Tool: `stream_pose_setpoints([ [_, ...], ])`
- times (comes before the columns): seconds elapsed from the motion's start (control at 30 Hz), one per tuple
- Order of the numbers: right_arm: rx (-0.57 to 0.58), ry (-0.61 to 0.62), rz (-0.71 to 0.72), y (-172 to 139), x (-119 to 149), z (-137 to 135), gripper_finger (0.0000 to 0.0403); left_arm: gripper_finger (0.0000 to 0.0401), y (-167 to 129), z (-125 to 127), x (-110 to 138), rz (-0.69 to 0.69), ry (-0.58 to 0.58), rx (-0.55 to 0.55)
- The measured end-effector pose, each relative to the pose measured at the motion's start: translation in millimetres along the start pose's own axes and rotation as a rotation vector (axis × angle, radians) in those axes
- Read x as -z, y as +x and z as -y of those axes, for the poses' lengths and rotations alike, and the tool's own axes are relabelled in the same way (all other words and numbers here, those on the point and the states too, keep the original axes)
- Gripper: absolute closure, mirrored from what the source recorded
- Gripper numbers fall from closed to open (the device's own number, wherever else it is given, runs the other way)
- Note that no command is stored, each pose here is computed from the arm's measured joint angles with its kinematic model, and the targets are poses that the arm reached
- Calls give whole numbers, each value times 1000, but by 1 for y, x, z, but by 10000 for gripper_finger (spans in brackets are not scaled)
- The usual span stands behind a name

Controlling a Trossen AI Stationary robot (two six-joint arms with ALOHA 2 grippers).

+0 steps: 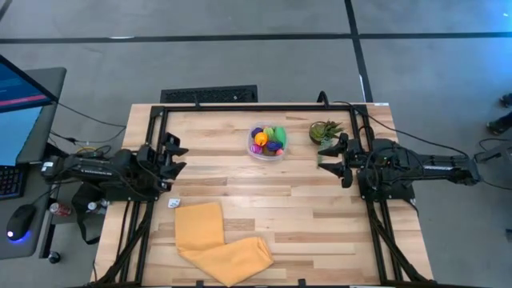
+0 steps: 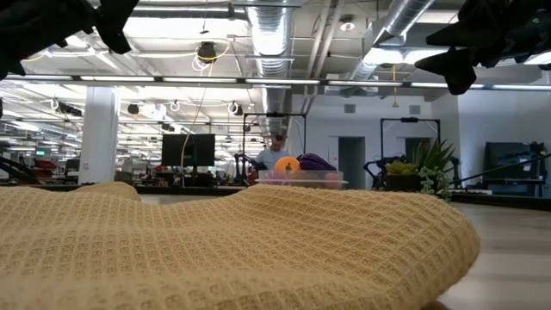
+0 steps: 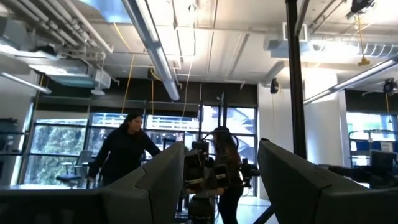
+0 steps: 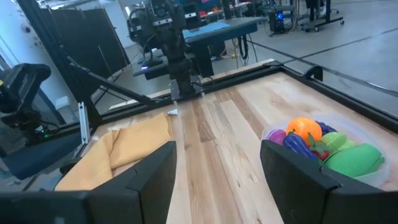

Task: Pick and placing Produce into tupperware
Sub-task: Return to Home Position

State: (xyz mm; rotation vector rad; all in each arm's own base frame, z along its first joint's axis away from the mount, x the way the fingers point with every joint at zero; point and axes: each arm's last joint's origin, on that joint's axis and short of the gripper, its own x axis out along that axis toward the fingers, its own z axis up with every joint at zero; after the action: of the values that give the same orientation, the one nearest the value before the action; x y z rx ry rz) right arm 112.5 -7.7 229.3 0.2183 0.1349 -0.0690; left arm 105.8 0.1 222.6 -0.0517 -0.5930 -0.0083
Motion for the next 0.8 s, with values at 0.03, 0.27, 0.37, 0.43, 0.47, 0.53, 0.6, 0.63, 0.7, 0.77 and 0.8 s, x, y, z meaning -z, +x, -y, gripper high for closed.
stream_pose_setpoints([
  [0.03,0,0,1,0,0,0,147,207,-1,0,-1,0,0,-1],
  [0.27,0,0,0,0,0,0,147,207,-8,0,-6,12,1,0],
  [0.37,0,-1,0,0,0,0,147,207,-11,0,-9,23,9,-1],
  [0.43,0,-1,0,0,0,0,147,207,-14,0,-11,26,14,-2],
  [0.47,0,-1,-1,0,0,0,147,207,-15,0,-11,25,15,-3],
  [0.53,2,-1,-8,0,1,0,147,207,-18,0,-12,27,15,-3],
  [0.6,3,-1,-14,0,1,0,147,207,-20,0,-12,22,14,-3],
  [0.63,3,-1,-13,0,1,0,147,207,-21,0,-12,18,13,-4],
  [0.7,4,-1,-13,0,1,0,147,207,-23,0,-11,3,9,-4],
  [0.77,9,0,-12,0,1,1,147,207,-23,0,-10,-10,6,-4],
  [0.8,13,0,-11,0,1,1,147,207,-23,0,-10,-11,6,-5],
])
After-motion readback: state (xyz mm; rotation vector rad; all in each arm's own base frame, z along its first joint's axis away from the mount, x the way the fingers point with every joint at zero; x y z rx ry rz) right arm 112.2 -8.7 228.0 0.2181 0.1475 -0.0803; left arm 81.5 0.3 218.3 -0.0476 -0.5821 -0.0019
